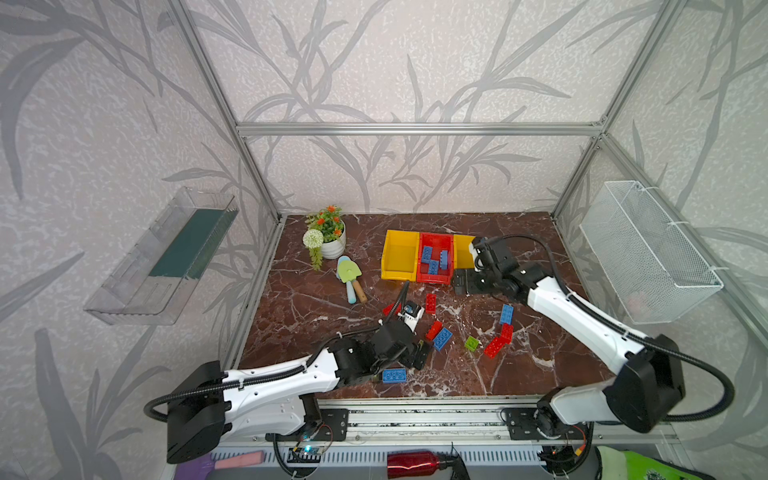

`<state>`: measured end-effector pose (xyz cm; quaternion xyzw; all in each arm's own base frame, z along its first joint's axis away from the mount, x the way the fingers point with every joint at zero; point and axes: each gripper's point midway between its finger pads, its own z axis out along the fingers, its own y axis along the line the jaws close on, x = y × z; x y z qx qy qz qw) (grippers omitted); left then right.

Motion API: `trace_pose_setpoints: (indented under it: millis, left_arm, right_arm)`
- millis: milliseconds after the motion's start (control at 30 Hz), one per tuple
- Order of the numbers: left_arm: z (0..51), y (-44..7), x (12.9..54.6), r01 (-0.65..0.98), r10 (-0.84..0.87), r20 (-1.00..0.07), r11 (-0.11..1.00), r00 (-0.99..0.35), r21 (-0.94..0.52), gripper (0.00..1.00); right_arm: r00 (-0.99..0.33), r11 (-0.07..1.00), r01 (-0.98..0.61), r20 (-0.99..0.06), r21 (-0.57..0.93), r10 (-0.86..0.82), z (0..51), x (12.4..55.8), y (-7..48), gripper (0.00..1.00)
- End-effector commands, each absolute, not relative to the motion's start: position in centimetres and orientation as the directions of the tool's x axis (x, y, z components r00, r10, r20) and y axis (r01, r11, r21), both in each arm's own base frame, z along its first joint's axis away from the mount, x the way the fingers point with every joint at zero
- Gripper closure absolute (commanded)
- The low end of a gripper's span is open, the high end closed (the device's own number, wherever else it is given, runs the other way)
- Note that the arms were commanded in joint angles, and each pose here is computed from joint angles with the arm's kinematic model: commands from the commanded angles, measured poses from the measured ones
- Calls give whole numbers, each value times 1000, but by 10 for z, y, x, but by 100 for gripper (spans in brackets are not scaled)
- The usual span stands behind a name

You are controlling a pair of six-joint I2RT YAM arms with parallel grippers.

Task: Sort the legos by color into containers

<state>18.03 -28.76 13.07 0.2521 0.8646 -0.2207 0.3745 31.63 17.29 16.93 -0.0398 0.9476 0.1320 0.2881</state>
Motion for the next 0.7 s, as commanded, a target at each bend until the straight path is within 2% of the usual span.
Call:
trace_pose_setpoints:
  millis: [0, 100, 233, 433, 667]
  left_arm:
    - [126, -300, 170, 600, 261, -752, 771, -606, -215, 6]
    - [115, -291, 165, 567, 278, -736, 806, -618, -172, 7]
    - [100, -246, 161, 433, 258, -671, 896, -695, -104, 7]
    - [88, -195, 140, 232, 66, -584, 949, -809, -214, 7]
    - [77, -184, 124, 125, -59, -513, 941, -856, -316, 7]
  right_arm:
    - [-830, 963, -134, -558, 235, 20, 169, 290, 157, 1]
    - [-823, 965, -135, -568, 223, 16, 176, 273, 146, 1]
    - [-819, 962, -148, -573, 230, 11, 180, 261, 141, 1]
    - [-820, 957, -150, -571, 247, 18, 174, 260, 143, 1]
    - [-825, 957, -148, -565, 250, 20, 167, 264, 147, 1]
